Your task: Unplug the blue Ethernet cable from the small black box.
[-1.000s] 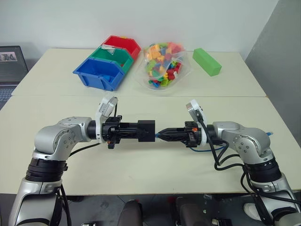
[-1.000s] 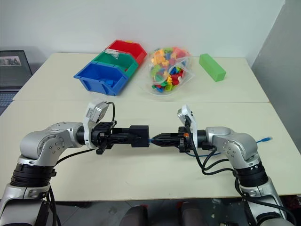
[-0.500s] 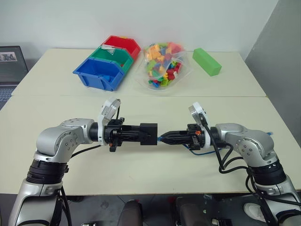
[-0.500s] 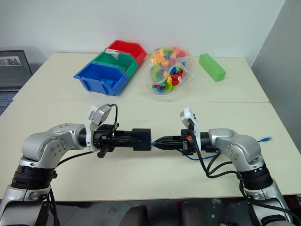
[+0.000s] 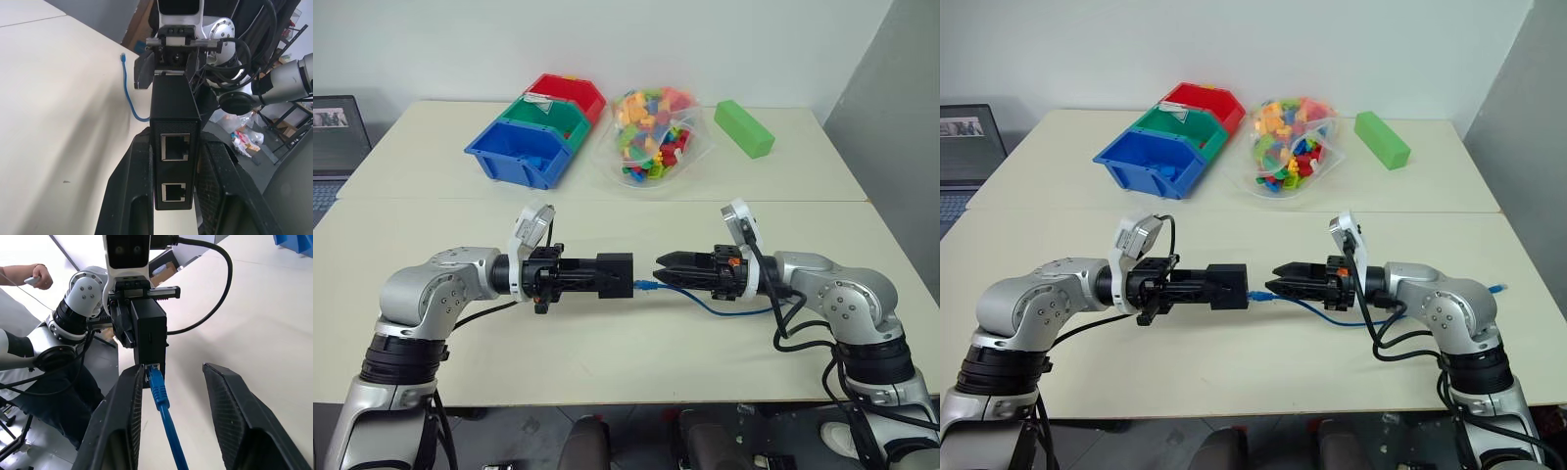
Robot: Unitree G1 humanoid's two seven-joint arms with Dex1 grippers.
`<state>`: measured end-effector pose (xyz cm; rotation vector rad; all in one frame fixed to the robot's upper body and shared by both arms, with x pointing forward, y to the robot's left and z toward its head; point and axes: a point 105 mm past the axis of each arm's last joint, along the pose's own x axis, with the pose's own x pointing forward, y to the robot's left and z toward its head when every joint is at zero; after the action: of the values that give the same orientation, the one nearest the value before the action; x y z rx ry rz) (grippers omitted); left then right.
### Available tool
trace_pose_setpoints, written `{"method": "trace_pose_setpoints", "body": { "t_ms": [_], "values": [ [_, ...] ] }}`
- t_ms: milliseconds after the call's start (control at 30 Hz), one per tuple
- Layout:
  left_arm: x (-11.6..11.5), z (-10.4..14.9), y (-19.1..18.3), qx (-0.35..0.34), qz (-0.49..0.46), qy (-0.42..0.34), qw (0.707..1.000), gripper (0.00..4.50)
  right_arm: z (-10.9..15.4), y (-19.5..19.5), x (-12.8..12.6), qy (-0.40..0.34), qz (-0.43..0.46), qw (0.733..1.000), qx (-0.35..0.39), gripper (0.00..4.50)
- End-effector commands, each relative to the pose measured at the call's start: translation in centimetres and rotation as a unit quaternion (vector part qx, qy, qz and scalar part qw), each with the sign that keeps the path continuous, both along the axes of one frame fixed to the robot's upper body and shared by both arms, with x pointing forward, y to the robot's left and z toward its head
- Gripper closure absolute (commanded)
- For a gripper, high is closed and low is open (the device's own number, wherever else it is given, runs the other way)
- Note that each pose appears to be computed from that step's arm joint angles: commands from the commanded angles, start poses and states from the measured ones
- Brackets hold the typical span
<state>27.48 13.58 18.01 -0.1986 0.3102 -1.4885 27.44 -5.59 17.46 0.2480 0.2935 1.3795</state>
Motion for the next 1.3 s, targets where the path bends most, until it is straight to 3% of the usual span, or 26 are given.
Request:
{"method": "trace_pose_setpoints", "body": {
  "t_ms": [33, 567, 1200, 1233, 1300],
  "values": [
    [-0.2, 1.2, 0.0, -0.023, -0.011, -0.014, 1.000, 3.73, 0.3, 0.6, -0.6, -0.008, 0.007, 1.000, 0.014, 2.46],
    [0.1, 1.3, 0.1, -0.029, -0.010, -0.008, 0.999, 3.73, 0.1, 2.3, -1.9, 0.008, 0.038, 0.999, 0.028, 2.46],
    [0.1, 1.2, 0.0, -0.031, -0.009, -0.008, 0.999, 3.73, 0.0, 2.9, -1.6, 0.013, 0.034, 0.999, 0.032, 2.46],
    [0.1, 1.2, 0.0, -0.031, -0.009, -0.008, 0.999, 3.73, 0.0, 2.9, -1.6, 0.013, 0.035, 0.999, 0.031, 2.75],
    [0.1, 1.2, 0.0, -0.031, -0.009, -0.008, 0.999, 3.73, 0.0, 2.9, -1.6, 0.013, 0.035, 0.999, 0.030, 2.84]
  ]
}}
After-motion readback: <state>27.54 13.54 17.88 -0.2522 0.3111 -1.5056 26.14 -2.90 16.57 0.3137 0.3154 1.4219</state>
